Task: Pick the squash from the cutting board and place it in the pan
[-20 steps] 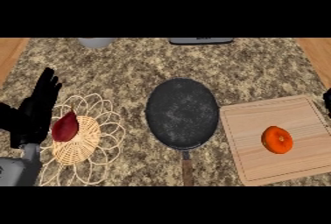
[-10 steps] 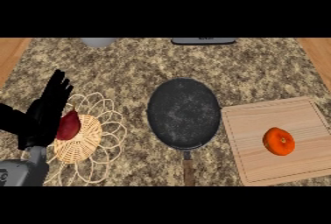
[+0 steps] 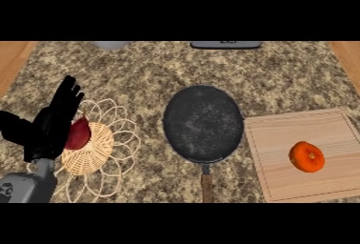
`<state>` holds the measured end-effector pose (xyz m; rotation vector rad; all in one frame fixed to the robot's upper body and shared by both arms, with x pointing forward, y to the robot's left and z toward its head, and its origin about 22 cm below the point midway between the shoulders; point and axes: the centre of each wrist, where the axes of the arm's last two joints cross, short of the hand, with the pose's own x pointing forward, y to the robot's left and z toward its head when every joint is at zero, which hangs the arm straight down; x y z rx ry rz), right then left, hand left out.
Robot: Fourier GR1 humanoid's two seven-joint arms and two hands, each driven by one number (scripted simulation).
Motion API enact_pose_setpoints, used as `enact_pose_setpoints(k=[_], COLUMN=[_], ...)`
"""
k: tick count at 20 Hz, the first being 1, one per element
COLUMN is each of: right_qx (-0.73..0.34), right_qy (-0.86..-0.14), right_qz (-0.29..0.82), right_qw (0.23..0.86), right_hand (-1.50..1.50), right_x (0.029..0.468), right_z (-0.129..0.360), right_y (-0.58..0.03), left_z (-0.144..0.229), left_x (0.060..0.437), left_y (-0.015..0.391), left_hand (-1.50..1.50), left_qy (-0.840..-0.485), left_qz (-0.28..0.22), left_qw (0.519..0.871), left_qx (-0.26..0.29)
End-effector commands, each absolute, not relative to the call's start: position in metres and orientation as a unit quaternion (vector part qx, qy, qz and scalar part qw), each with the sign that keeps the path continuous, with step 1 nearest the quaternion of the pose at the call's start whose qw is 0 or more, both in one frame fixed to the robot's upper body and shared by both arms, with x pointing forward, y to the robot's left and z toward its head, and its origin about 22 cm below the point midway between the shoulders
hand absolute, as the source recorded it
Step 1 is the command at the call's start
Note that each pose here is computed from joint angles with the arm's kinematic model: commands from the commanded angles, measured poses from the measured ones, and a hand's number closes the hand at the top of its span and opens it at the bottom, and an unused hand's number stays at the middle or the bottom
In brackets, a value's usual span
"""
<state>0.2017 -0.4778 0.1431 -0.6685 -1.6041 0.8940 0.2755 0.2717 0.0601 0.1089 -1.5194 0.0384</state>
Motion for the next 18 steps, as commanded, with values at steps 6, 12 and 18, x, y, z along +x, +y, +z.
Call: enact_pose_setpoints(k=[6,12,18], right_qx=[-0.294,-0.265,-0.275], right_qy=[-0.545,-0.429,-0.426], right_qz=[0.519,0.602,0.640], right_qw=[0.589,0.619,0.577], right_hand=[-1.50,-1.50,-1.50], right_x=[0.228,0.242,0.220], right_z=[0.147,0.143,0.139], right_y=[-0.428,-0.399,-0.374], left_z=[0.069,0.067,0.057], left_x=[0.283,0.275,0.275], left_y=[0.259,0.279,0.271], left_hand=[0.00,0.00,0.00], left_qy=[-0.689,-0.687,-0.685], left_qz=[0.019,0.012,0.022], left_qw=[0.723,0.726,0.726], left_qx=[0.046,0.038,0.049])
